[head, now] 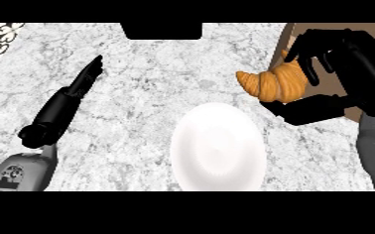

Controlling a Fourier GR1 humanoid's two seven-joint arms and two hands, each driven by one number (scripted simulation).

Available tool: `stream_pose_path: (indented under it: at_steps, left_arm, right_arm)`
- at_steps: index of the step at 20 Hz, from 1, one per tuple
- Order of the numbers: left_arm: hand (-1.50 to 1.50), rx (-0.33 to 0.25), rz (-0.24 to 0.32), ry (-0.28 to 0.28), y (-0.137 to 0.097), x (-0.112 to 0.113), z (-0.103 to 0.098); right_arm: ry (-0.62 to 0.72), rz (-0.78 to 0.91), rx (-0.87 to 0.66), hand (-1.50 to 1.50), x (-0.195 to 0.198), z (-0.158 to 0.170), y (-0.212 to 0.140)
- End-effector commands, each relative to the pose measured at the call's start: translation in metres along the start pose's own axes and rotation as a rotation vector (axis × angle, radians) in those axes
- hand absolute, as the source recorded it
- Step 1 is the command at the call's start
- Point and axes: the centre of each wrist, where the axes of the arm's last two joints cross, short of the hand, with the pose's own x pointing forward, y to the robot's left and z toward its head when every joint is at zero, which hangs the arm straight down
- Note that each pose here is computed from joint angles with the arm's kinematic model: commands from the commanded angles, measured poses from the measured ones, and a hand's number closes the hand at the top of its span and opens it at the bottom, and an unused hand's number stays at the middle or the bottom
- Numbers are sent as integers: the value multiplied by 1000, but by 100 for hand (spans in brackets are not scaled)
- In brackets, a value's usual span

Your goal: Pick the croissant from the plate and place it in the cardboard box

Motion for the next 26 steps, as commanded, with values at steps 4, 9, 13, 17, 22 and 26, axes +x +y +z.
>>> stream_pose_path:
  at_steps: [4, 9, 13, 17, 22, 26]
  left_arm:
    - [0, 0, 6, 4, -4, -5, -13]
    - [0, -20, 10, -11, -25, 0, -5]
    - [0, -18, 8, -14, -7, 7, -20]
    - [0, -24, -5, -23, -19, 13, -20]
    - [0, -22, -2, -28, -7, -6, -16]
    - [0, -34, 9, -38, -20, 4, -23]
  right_arm:
    - [199, -77, -122, 150, -58, -31, -44]
    - [245, 76, -116, 150, -101, -46, -59]
    - [317, 151, 64, 150, -131, -55, -62]
    - [414, 123, 276, 150, -176, -25, -73]
    - [402, 133, 422, 150, -201, -24, -74]
    - [479, 171, 562, 150, -216, -19, -66]
